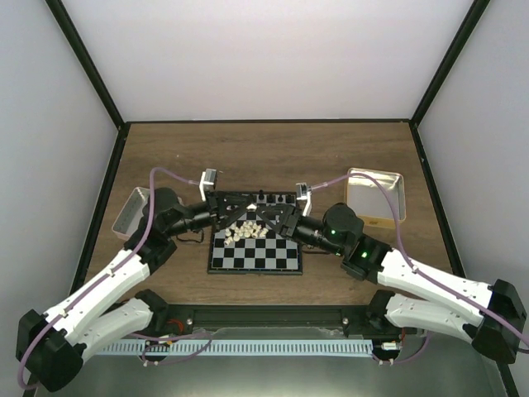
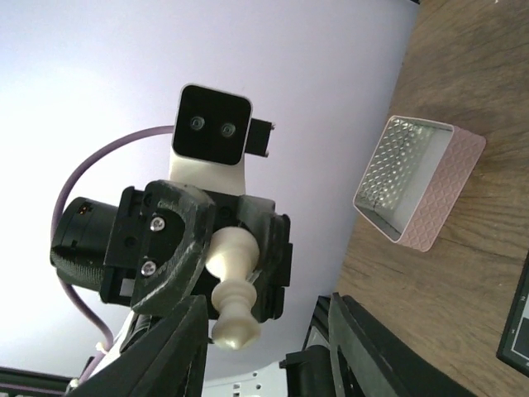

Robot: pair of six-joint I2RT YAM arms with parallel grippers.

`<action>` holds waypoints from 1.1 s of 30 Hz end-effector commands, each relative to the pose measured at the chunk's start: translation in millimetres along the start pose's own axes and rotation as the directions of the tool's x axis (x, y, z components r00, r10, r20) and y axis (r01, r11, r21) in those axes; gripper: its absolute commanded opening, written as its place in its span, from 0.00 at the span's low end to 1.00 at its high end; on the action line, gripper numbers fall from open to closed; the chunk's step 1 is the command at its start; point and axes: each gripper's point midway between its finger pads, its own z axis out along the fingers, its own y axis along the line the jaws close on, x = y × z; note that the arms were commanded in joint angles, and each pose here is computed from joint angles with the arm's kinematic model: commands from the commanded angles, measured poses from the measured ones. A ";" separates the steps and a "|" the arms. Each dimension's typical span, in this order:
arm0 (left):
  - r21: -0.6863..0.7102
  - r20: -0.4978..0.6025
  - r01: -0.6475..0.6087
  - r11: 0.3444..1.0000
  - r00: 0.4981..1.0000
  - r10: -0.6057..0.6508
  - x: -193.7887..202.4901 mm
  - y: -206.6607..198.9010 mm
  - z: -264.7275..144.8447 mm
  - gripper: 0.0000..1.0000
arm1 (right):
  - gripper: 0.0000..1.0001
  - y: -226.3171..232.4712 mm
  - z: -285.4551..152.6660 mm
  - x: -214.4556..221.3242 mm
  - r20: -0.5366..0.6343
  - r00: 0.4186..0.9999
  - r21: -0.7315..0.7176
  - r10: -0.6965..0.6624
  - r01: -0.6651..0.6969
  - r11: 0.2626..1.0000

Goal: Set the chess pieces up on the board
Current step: Place the chess piece on the chessboard.

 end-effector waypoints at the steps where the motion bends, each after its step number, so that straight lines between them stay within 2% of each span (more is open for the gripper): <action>1: 0.023 0.017 0.006 1.000 1.000 -0.006 -4.6 -2.1 2.5 0.09 | 0.38 13.4 -3.2 -1.9 0.013 1.000 -0.091 0.017 -0.015 0.996; 6: 0.017 0.020 0.002 1.000 1.000 -0.002 -5.5 0.3 3.1 0.09 | 0.28 12.2 -7.5 -7.4 0.051 0.998 -0.095 0.030 -0.025 0.995; 9: 0.013 0.018 0.004 1.000 1.000 -0.004 -4.5 2.9 2.6 0.09 | 0.28 13.1 -7.7 -10.4 0.066 0.997 -0.092 0.027 -0.021 0.996; 13: 0.005 0.017 0.009 1.000 1.000 -0.009 -3.4 7.1 2.1 0.09 | 0.33 15.7 -6.3 -13.6 0.080 0.997 -0.097 0.025 -0.017 0.995; 16: 0.002 0.012 0.011 1.000 1.000 -0.011 -2.5 8.8 2.5 0.09 | 0.32 15.0 -2.7 -13.7 0.075 0.997 -0.089 0.025 -0.018 0.996; 25: -0.016 0.017 0.015 1.000 1.000 -0.015 -2.3 16.7 1.5 0.11 | 0.07 9.9 -0.1 -14.8 0.081 0.997 -0.057 0.004 0.000 0.998; 26: -0.022 0.019 0.016 1.000 1.000 -0.016 -2.3 18.9 1.5 0.13 | 0.05 7.2 0.7 -14.5 0.079 0.997 -0.041 -0.007 0.011 0.999; 27: -0.033 0.026 0.016 0.999 1.000 -0.015 -2.9 23.5 1.0 0.22 | 0.04 1.2 1.6 -13.9 0.075 0.997 -0.007 -0.015 0.016 1.000; 28: -0.054 0.038 0.018 0.998 0.999 -0.016 -4.1 30.4 0.3 0.40 | 0.03 -4.9 1.8 -13.4 0.071 0.997 0.030 -0.026 0.024 0.999; 29: -0.085 0.054 0.018 0.996 0.998 -0.013 -6.2 39.2 -1.1 0.52 | 0.03 -12.2 1.4 -11.9 0.063 0.997 0.067 -0.043 0.038 0.997; 30: -0.124 0.071 0.012 0.992 0.997 -0.003 -8.6 49.5 -3.5 0.57 | 0.03 -18.9 0.2 -10.5 0.052 0.997 0.105 -0.063 0.058 0.993; 33: -0.299 0.141 -0.015 0.954 0.988 0.060 -21.5 85.7 -19.4 0.63 | 0.03 -51.8 -7.2 -0.1 -0.020 0.993 0.265 -0.115 0.116 0.957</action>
